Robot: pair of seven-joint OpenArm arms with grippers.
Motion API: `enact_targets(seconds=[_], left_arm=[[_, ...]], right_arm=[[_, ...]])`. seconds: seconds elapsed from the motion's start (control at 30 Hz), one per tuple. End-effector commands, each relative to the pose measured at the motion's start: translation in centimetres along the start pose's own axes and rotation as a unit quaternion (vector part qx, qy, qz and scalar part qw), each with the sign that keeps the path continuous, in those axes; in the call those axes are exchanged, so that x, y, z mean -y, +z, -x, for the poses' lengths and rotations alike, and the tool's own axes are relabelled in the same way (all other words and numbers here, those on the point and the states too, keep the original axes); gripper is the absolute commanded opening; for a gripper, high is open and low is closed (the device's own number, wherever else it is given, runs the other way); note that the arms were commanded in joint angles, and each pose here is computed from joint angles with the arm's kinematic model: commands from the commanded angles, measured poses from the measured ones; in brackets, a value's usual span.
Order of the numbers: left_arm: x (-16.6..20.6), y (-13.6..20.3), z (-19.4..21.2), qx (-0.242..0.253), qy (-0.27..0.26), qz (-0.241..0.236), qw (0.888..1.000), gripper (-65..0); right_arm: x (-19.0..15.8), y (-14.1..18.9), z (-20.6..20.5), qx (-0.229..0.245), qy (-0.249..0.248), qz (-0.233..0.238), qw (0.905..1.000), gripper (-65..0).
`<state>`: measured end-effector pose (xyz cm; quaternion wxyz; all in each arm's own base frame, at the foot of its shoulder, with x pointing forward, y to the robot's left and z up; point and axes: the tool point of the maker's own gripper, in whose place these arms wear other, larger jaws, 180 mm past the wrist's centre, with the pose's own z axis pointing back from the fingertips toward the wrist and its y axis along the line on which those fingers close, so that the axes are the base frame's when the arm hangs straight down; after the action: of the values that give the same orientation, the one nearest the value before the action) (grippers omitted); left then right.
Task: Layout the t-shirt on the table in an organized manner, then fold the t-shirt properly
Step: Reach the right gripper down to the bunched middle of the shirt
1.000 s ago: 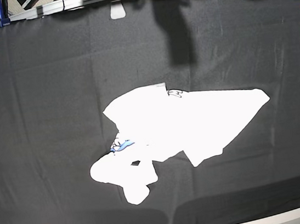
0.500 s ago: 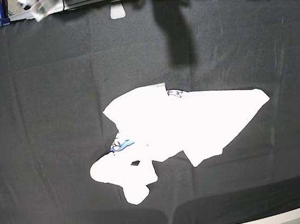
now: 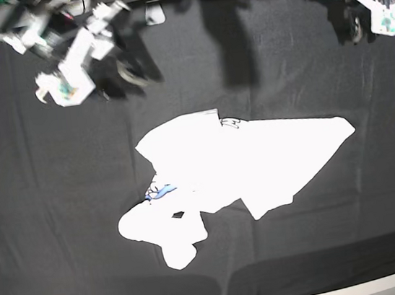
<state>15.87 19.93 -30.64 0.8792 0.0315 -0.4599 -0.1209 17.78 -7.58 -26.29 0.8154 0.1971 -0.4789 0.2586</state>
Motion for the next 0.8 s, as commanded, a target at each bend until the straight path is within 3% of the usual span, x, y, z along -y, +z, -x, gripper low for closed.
enact_targets(seconds=[0.0, 0.17, 0.3, 0.57, 0.77], left_arm=[[-0.1, 0.2, -1.0, 0.019, -0.004, -0.001, 1.0, -50.3], [-0.2, 0.1, -1.4, 0.026, -0.005, -0.002, 1.0, -50.3], [-0.2, 0.1, -1.4, 0.026, -0.005, -0.002, 1.0, -50.3], [-0.2, 0.1, -1.3, 0.025, -0.005, -0.002, 1.0, -50.3], [-0.2, 0.1, -1.4, 0.026, -0.004, -0.002, 1.0, -50.3]], right_arm=[[-0.7, -0.3, -1.7, 0.031, 0.009, -0.012, 0.9994, -39.3], [-3.0, -3.2, -5.4, 0.089, 0.062, -0.032, 0.9936, -39.3], [-4.2, -6.9, -5.8, 0.093, 0.083, -0.036, 0.9915, -39.3], [-5.1, -16.9, -2.6, 0.012, 0.116, -0.029, 0.9927, -39.4], [-4.8, -21.5, -1.2, -0.051, 0.107, -0.034, 0.9924, -39.4]])
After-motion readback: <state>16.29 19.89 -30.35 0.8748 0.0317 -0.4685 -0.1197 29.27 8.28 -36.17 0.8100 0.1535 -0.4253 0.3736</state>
